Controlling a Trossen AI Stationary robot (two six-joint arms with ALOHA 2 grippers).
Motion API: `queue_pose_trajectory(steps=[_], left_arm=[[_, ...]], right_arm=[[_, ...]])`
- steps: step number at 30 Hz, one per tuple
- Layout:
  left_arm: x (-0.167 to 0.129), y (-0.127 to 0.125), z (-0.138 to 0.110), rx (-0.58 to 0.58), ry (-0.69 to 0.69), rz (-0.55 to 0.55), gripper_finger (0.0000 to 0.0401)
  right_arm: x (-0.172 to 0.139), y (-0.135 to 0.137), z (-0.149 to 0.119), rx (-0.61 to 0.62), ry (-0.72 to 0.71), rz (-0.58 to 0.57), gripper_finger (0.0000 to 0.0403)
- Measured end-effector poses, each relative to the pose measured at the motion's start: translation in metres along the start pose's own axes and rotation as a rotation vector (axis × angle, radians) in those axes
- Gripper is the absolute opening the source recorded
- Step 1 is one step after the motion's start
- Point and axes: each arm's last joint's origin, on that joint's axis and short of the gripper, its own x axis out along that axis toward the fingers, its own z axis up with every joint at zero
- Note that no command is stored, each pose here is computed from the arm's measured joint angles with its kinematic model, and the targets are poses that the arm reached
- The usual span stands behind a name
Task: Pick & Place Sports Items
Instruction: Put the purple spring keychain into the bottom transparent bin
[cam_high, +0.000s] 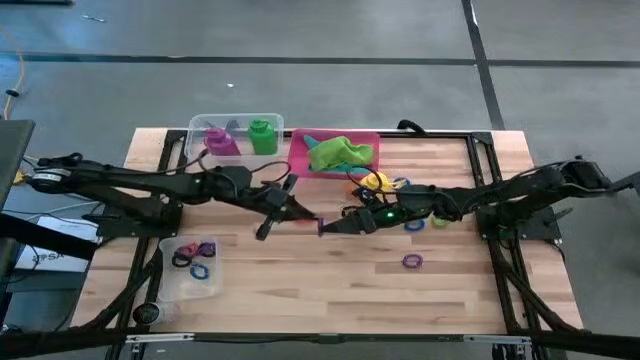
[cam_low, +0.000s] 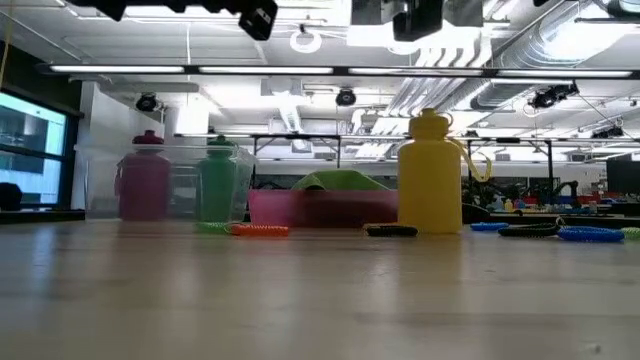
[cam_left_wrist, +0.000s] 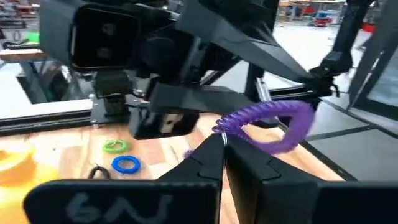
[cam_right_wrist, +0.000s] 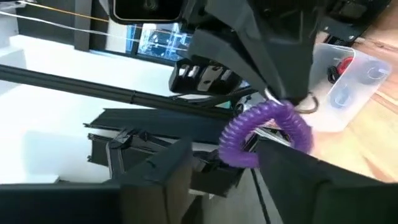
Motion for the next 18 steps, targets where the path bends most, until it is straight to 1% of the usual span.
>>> queue_pose_trajectory(steps=[5,12,15,18], left_arm=[[-0.012,-0.003,-0.002,-0.055,0.080,0.007,0.0001],[-0.042,-0.008,0.003,-0.164,0.167,0.093,0.0000],[-0.058,-0.012,0.004,-0.238,0.207,0.118,0.0000],[-0.075,-0.017,0.004,-0.351,0.256,0.132,0.0000]], right_arm=[[0.000,-0.002,0.001,-0.029,-0.052,-0.038,0.0159],[0.000,-0.003,0.004,-0.024,-0.149,-0.068,0.0164],[-0.001,-0.003,0.005,-0.024,-0.172,-0.072,0.0164],[-0.001,-0.003,0.006,-0.034,-0.199,-0.079,0.0164]])
